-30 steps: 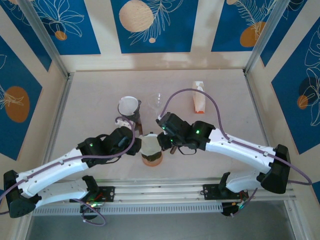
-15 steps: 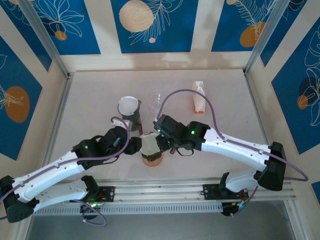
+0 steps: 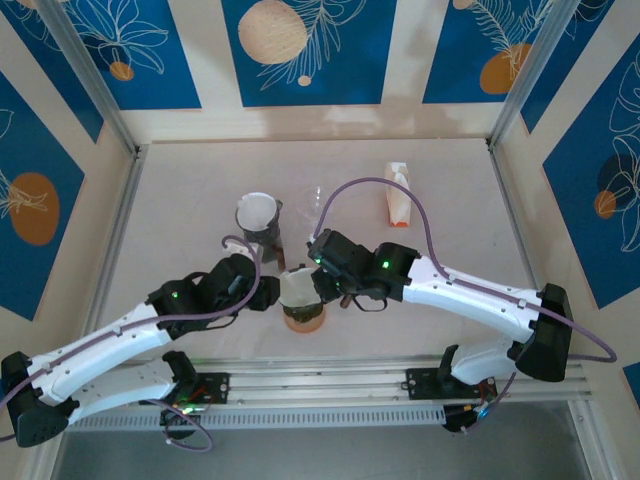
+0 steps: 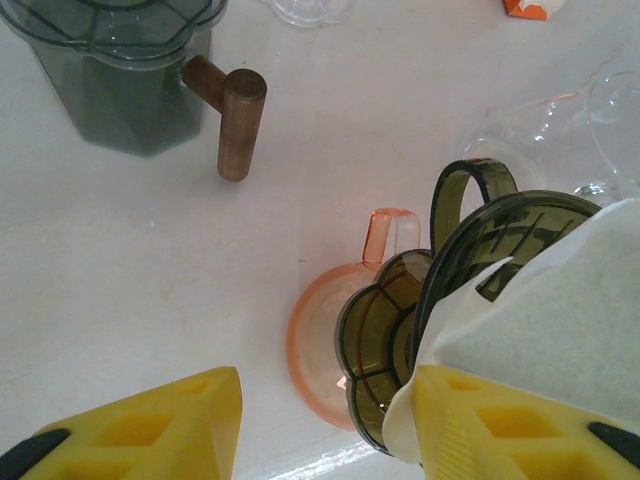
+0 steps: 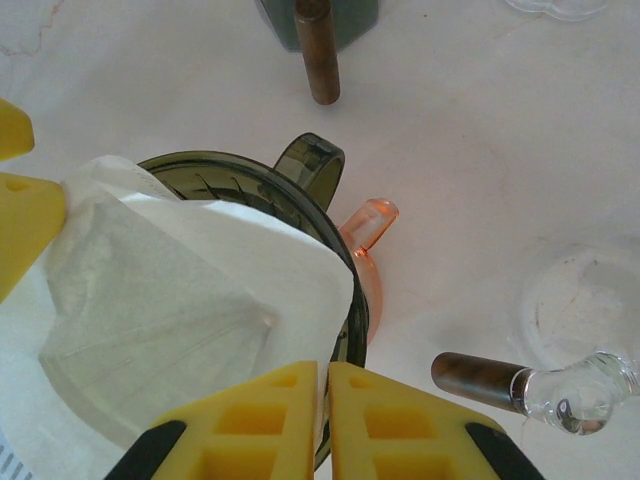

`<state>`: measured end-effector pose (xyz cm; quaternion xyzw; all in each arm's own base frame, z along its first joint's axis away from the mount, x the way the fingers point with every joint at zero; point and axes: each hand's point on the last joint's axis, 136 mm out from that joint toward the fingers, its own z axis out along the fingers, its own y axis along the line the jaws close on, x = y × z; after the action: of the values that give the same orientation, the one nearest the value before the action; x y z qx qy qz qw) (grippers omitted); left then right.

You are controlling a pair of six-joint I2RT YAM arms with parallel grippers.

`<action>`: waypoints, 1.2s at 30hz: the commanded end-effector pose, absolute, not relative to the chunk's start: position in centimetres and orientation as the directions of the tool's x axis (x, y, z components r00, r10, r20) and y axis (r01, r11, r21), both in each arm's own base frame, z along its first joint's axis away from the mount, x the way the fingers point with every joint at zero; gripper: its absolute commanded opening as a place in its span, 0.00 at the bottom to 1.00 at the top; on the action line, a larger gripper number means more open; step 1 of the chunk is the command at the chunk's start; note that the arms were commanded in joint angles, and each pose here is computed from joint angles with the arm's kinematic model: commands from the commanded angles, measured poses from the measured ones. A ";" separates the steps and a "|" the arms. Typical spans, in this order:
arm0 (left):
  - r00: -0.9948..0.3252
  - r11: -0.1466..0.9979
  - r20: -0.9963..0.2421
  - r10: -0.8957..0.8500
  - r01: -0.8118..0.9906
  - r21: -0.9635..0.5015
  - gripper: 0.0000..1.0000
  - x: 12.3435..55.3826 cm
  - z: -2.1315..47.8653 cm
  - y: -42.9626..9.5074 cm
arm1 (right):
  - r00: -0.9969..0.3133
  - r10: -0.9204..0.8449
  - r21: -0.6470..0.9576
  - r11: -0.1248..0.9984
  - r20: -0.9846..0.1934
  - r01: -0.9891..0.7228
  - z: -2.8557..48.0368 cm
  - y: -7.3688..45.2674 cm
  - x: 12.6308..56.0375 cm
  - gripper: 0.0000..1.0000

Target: Place the coffee filter in the dripper

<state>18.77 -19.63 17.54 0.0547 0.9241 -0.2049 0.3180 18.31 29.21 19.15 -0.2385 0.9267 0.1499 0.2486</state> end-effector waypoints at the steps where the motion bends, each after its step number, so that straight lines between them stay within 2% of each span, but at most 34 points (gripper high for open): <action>1: -0.806 0.910 -0.591 -0.039 0.215 -0.354 0.50 18.6 17.1 -19.3 | -0.760 -0.361 0.131 0.856 -0.541 -0.500 19.7 28.9 18.7 0.28; 3: -0.804 0.908 -0.593 -0.041 0.217 -0.358 0.51 18.6 17.2 -19.4 | -0.755 -0.351 0.131 0.859 -0.553 -0.495 20.1 28.8 18.8 0.48; 6: -0.805 0.908 -0.592 -0.041 0.218 -0.359 0.52 18.6 17.2 -19.5 | -0.754 -0.354 0.151 0.847 -0.553 -0.509 20.3 29.3 18.7 0.56; 9: -0.804 0.908 -0.593 -0.042 0.217 -0.359 0.52 18.7 17.2 -19.5 | -0.772 -0.370 0.174 0.837 -0.517 -0.518 19.4 30.2 18.5 0.60; 24: -0.808 0.904 -0.588 -0.040 0.221 -0.365 0.53 18.8 17.3 -19.8 | -0.805 -0.442 0.148 0.834 -0.395 -0.531 15.2 31.3 18.7 0.62; 36: -0.811 0.903 -0.584 -0.038 0.222 -0.368 0.53 18.7 17.1 -19.9 | -0.823 -0.450 0.121 0.849 -0.348 -0.515 12.8 31.0 19.0 0.62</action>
<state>18.77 -19.81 17.53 0.0525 0.9243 -0.2116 0.3134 19.18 31.02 13.44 -0.2505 0.9479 0.1054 0.1665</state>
